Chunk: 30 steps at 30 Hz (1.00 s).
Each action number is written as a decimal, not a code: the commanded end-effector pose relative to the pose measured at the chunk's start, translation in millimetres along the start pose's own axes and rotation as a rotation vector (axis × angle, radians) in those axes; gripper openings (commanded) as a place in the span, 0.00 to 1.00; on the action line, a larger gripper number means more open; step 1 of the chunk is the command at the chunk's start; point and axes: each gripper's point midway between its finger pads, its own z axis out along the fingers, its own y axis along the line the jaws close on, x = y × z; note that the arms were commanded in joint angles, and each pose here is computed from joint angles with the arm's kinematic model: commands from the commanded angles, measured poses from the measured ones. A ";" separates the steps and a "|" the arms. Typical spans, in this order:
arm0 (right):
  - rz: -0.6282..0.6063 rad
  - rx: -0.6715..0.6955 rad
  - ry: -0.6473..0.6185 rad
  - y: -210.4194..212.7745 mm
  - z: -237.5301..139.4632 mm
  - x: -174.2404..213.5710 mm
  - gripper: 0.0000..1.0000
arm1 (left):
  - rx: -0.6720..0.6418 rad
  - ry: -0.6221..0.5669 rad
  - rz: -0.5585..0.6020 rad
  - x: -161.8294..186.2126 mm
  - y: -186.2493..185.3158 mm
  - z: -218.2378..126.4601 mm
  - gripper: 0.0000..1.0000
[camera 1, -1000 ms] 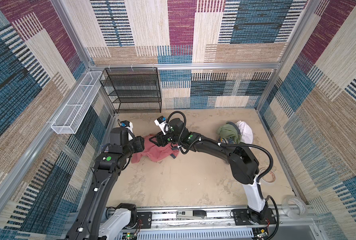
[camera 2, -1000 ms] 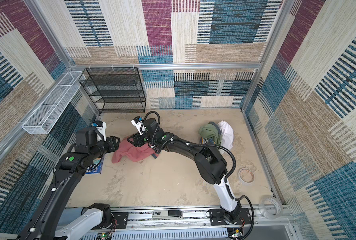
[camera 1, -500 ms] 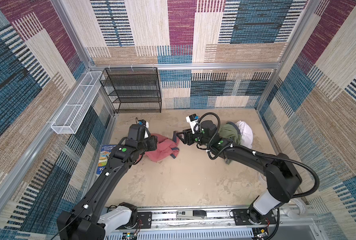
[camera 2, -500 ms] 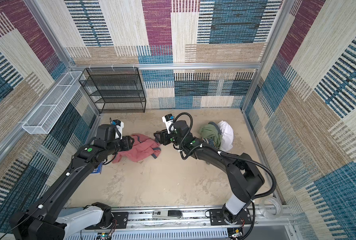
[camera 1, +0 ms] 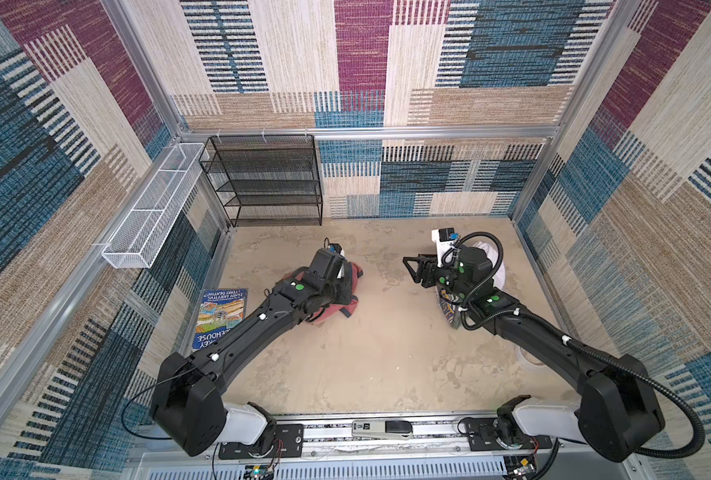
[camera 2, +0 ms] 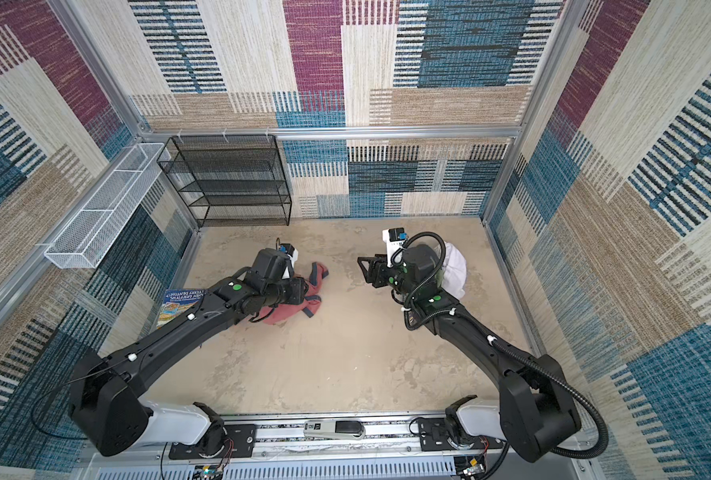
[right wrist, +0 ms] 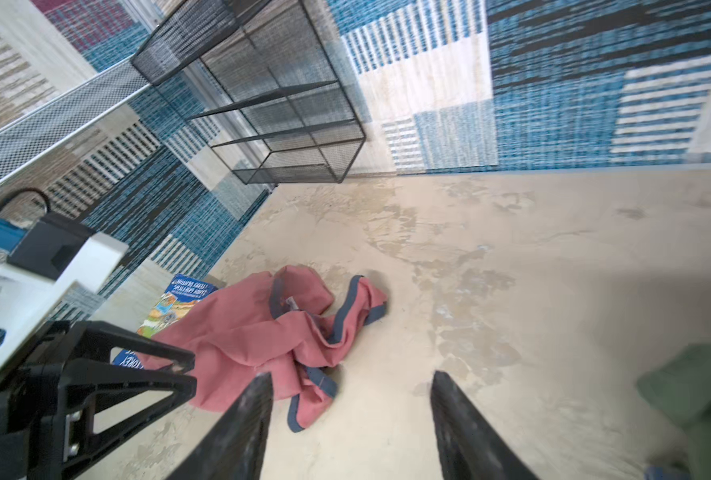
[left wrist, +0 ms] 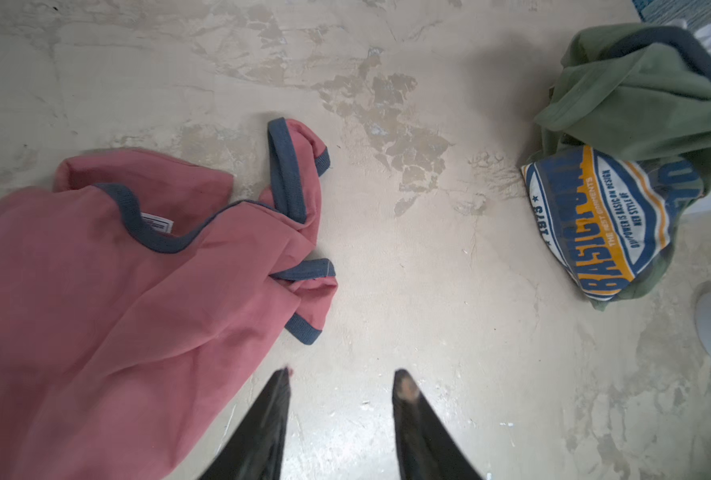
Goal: Pick out a specific cloth from the pile
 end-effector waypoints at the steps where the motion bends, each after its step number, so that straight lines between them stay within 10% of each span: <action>1: 0.008 0.013 -0.019 -10.0 -8.0 -3.5 0.63 | -0.029 -0.010 0.000 -2.8 -3.7 14.9 0.44; 30: 0.075 0.054 0.012 -54.6 -4.5 14.9 0.63 | -0.148 0.193 0.025 51.8 4.7 122.6 0.37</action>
